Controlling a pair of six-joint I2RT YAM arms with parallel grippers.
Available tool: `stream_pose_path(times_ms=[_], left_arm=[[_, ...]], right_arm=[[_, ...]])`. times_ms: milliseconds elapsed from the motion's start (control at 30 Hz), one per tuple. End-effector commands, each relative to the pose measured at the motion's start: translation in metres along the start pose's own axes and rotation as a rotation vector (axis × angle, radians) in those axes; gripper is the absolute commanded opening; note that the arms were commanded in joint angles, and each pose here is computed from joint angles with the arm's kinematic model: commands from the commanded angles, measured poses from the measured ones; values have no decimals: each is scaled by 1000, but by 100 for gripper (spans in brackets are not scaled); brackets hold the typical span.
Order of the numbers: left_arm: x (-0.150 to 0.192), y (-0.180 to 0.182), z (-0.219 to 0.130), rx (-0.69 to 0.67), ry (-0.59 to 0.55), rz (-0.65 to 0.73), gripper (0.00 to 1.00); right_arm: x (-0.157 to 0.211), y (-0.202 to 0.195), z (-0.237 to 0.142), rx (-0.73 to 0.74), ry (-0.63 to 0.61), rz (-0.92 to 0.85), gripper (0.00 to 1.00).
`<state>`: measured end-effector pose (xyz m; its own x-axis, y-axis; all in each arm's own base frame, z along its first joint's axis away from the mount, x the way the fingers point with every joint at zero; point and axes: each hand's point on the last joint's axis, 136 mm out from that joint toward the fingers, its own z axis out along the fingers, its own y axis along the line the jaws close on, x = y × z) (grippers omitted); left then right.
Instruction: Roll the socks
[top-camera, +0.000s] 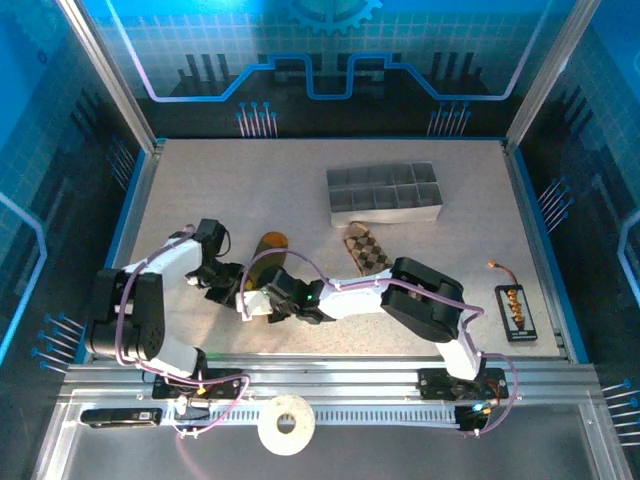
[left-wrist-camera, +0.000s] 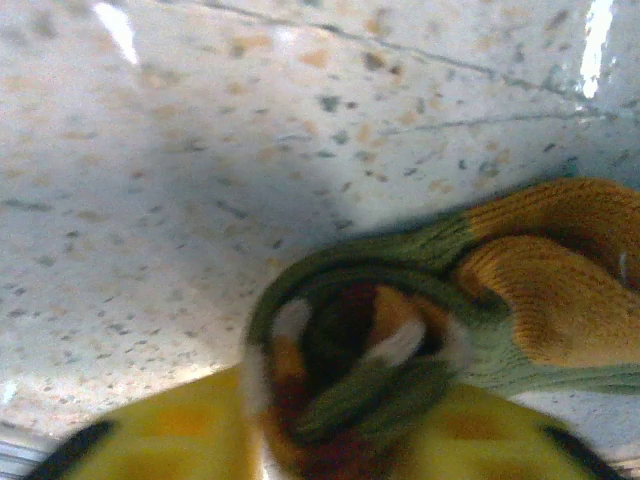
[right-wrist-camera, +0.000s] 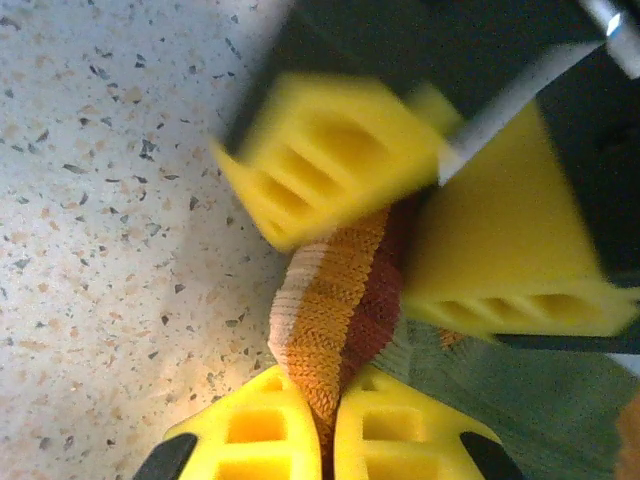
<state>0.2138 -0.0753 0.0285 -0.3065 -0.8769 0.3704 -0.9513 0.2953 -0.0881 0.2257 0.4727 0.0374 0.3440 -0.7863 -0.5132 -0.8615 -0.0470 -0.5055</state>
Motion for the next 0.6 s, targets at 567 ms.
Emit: stream_pose_path(times_ms=[567], left_arm=[[-12, -3, -54, 168, -137, -63, 88]], right_arm=[[52, 44, 5, -495, 83, 535, 0]])
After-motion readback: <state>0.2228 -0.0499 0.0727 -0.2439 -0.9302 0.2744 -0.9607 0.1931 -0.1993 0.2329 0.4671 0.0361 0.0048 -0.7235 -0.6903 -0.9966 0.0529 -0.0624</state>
